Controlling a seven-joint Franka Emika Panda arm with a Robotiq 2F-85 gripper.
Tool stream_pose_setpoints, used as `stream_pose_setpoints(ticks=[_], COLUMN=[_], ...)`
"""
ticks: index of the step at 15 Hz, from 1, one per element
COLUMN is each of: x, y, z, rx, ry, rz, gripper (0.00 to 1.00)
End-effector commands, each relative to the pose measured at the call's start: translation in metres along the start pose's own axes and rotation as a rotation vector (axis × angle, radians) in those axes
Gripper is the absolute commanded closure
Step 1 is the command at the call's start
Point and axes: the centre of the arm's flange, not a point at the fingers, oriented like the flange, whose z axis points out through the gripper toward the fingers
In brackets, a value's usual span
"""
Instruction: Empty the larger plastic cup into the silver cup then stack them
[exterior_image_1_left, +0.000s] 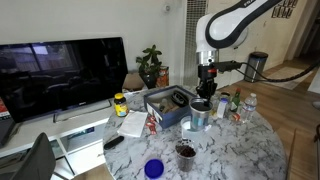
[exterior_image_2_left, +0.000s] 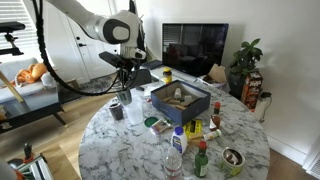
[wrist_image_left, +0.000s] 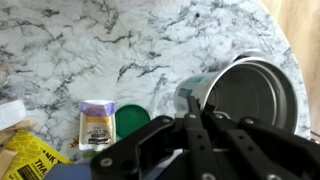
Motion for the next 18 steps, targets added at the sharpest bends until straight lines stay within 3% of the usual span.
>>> stream_pose_setpoints(ticks=[1, 6, 12, 13, 14, 16, 18], x=[0.033, 0.045, 0.053, 0.053, 0.054, 0.054, 0.052], y=[-0.008, 0.000, 0.000, 0.000, 0.001, 0.003, 0.005], z=[0.026, 0.037, 0.065, 0.068, 0.071, 0.074, 0.072], rx=[-0.004, 0.007, 0.000, -0.003, -0.004, 0.000, 0.004], ry=[0.007, 0.033, -0.020, -0.027, -0.033, -0.038, -0.034], rz=[0.097, 0.158, 0.185, 0.190, 0.195, 0.203, 0.210], gripper=[0.99, 0.99, 0.99, 0.92, 0.70, 0.66, 0.52])
